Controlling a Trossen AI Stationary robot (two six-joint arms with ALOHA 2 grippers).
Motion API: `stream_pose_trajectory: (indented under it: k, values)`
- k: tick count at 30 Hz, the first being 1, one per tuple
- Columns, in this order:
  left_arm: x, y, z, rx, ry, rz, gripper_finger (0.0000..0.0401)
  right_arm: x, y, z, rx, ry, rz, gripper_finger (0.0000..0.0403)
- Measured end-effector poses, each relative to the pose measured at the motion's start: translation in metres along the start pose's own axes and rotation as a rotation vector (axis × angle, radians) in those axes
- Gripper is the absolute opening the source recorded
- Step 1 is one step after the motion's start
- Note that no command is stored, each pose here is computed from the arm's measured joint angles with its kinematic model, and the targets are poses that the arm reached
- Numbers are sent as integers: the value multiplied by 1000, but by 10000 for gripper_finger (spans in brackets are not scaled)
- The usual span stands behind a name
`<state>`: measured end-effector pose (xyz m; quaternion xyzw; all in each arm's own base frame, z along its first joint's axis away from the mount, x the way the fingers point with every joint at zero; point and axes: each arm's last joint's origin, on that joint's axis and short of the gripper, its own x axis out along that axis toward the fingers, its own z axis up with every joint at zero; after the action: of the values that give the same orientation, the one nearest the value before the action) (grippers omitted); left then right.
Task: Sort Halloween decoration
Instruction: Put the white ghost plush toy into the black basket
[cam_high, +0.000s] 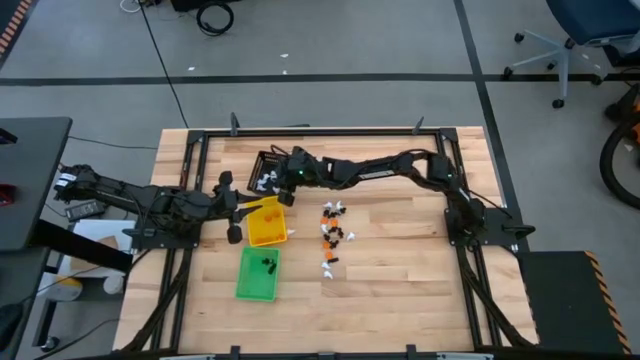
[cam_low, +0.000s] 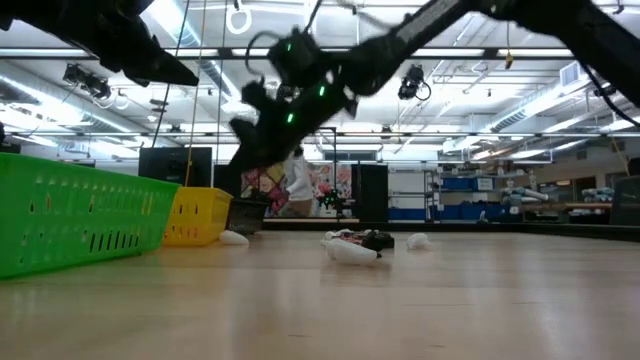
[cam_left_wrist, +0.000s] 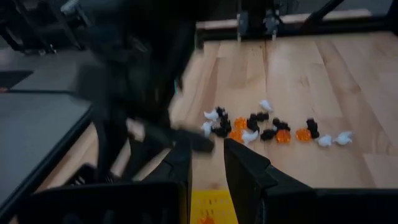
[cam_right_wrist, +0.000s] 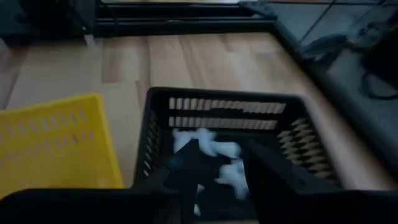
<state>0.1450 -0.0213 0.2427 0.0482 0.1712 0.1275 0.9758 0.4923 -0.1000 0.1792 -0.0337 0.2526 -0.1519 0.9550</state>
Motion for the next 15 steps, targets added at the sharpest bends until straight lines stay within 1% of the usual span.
stream_pose_trajectory:
  k: [2,4,7,11,15]
  values:
    - [0,0,-1,-6,12,0,69,-17,2,12,-34,38,1,128]
    - [0,0,-2,-11,23,1,69,-31,8,17,-57,95,22,128]
    - [0,0,-3,-25,26,1,69,-49,21,15,-97,224,59,129]
    - [0,0,-5,-48,43,2,69,-72,41,12,-131,362,76,129]
    - [0,0,-6,-61,59,-8,69,-88,61,-1,-166,529,86,128]
